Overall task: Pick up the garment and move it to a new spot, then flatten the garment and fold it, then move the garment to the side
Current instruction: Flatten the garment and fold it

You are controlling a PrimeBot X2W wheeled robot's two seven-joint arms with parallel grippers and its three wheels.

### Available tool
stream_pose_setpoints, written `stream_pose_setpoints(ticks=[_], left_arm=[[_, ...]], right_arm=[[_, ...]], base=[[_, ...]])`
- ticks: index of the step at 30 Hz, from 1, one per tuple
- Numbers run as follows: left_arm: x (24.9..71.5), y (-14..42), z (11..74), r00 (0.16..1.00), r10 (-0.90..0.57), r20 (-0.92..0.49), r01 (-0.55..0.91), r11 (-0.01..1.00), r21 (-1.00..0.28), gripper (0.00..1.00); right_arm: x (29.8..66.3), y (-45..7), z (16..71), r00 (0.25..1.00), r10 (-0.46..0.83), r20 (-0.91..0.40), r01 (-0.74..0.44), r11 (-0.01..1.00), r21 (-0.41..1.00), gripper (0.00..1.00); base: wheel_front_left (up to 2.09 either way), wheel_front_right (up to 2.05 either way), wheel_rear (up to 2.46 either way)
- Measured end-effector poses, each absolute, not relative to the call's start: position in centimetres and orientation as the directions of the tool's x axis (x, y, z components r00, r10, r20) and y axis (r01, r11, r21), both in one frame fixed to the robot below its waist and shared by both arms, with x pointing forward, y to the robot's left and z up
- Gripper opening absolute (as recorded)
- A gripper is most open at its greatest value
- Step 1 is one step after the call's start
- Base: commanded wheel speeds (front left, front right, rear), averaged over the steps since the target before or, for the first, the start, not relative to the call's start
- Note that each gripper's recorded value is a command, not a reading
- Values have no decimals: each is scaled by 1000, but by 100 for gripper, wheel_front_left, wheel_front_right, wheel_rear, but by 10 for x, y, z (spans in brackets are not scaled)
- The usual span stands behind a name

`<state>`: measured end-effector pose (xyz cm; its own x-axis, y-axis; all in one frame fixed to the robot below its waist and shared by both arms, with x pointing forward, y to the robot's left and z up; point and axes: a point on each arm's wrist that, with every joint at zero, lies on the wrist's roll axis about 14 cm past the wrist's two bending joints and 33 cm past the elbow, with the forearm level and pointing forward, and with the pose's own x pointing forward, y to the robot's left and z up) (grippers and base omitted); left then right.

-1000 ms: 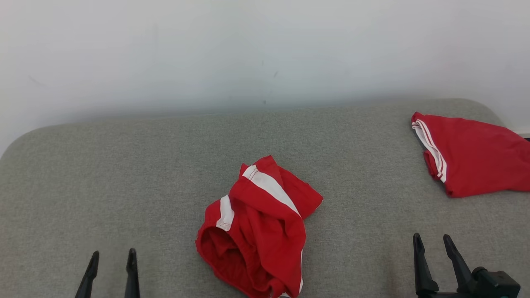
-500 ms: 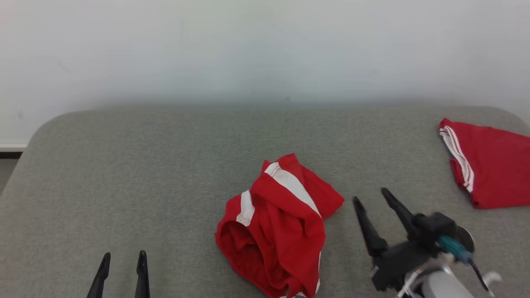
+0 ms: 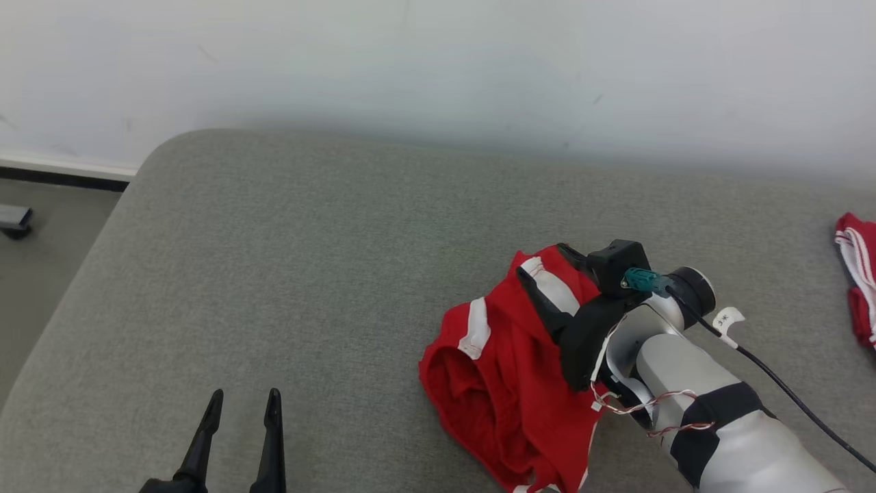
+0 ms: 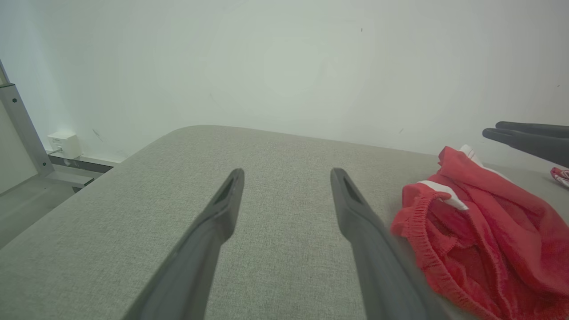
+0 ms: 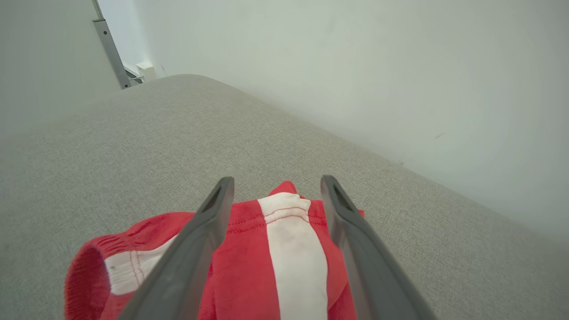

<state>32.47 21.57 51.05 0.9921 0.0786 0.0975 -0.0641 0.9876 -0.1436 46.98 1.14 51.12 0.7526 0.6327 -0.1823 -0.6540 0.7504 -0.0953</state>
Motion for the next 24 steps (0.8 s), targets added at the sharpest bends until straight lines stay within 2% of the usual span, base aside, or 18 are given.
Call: stream_pose_setpoints(ticks=[6,7,8,9,12,17,24], left_arm=[[316,229,505,989,126,76,-114,983,-145,100],[314,232,504,988,138,72,-127,981,-145,100],[313,235,503,986,149,69,-138,980,-145,100],[311,238,502,985,159,65,-149,978,-144,100],[310,242,498,983,177,52,-168,975,-143,100],[312,242,498,983,175,53,-167,976,-137,100],[316,226,495,992,120,48,-112,982,-150,100]], right_arm=[[483,22,478,720,619,-315,-673,733,-99,100],[484,24,473,711,619,-333,-679,728,-95,74],[483,25,467,705,617,-350,-680,728,-88,34],[483,26,461,697,613,-372,-683,725,-86,0],[486,25,452,693,602,-396,-677,733,-70,0],[499,17,475,746,606,-276,-640,767,-49,0],[508,-48,497,857,489,-163,-493,870,19,0]], base=[[0,0,0],[0,0,0],[0,0,0],[0,0,0],[0,0,0],[0,0,0],[0,0,0]])
